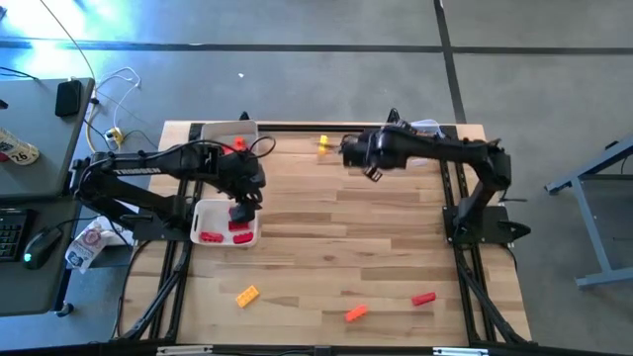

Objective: Sort & place blocks by color
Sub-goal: Put the yellow game piece into the transparent bin, then put the orange game piece into the gray bin

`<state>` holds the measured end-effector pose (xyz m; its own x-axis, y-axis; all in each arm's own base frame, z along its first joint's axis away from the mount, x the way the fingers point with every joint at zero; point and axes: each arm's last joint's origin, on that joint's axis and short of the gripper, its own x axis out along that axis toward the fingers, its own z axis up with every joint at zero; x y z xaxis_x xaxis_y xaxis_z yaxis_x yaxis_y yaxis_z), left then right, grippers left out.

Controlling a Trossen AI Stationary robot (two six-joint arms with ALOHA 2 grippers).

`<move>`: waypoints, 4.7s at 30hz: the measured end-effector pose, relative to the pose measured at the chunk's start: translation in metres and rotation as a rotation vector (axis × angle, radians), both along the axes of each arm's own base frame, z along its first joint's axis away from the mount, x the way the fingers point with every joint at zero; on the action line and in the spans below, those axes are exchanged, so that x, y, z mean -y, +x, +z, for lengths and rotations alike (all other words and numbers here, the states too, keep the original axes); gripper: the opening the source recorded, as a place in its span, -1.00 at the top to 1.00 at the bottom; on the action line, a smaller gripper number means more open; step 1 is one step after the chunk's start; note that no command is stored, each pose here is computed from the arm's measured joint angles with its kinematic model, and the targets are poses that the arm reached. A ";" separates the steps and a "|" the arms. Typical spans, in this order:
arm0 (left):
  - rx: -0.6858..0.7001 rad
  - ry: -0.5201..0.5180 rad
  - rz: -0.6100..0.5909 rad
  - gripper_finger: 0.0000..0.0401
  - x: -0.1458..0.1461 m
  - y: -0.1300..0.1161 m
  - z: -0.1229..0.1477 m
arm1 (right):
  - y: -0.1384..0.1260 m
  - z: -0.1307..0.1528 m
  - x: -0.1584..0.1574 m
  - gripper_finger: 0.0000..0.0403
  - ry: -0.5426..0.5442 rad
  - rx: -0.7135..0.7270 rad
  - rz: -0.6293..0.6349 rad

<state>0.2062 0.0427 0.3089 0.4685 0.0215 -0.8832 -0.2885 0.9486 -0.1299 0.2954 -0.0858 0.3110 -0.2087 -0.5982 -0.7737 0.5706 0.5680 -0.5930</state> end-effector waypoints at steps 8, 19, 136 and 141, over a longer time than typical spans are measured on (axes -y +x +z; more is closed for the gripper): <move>0.002 0.002 -0.006 -0.04 0.007 0.002 0.000 | -0.026 -0.001 0.063 0.65 0.101 -0.054 -0.115; 0.022 0.022 -0.019 -0.04 0.010 0.004 0.001 | -0.055 -0.005 0.120 0.65 0.311 0.088 -0.197; 0.056 0.247 0.163 -0.04 -0.002 0.038 -0.012 | 0.006 0.020 -0.136 -0.08 0.660 0.187 0.691; 0.056 0.246 0.164 -0.04 -0.002 0.038 -0.012 | 0.008 0.021 -0.163 -0.10 0.661 0.232 0.797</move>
